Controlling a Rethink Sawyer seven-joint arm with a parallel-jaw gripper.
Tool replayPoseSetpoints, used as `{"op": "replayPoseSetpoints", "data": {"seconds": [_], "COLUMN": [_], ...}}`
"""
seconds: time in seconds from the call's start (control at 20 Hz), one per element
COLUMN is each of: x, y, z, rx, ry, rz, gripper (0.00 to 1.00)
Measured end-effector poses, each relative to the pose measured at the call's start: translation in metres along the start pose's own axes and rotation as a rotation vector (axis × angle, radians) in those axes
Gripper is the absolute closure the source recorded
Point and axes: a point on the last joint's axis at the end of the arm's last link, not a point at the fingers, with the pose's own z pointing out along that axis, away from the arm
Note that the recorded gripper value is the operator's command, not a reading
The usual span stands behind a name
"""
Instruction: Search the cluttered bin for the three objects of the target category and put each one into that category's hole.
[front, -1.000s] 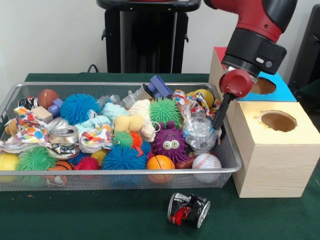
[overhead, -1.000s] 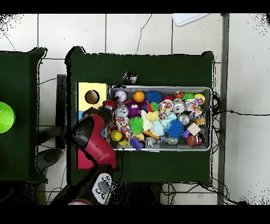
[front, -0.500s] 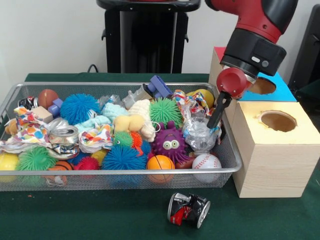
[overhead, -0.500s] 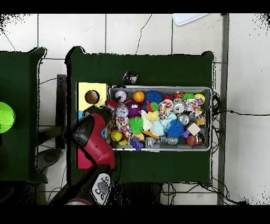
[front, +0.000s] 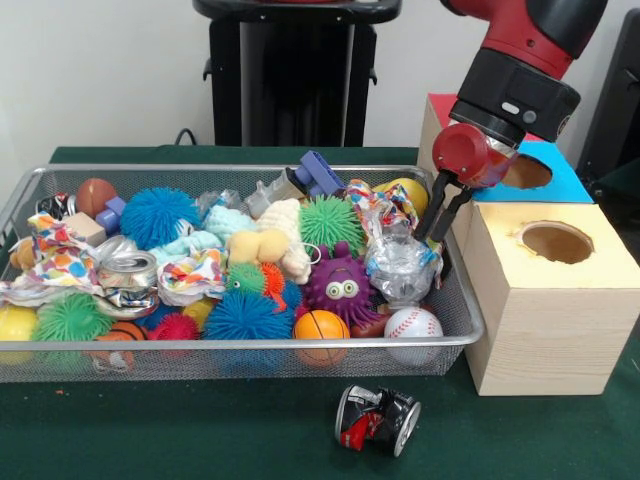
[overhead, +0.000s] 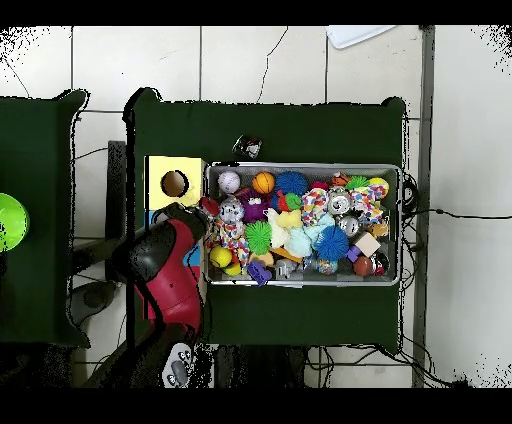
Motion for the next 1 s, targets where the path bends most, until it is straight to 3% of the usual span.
{"op": "replayPoseSetpoints", "data": {"seconds": [0.25,1.0], "x": [-0.0049,-0.0051], "y": [-0.0024,-0.0011], "z": [-0.0009,0.0010], "rx": [0.029,0.034], "ry": [-0.009,-0.001], "rz": [0.043,0.030], "gripper": [0.00,0.00]}}
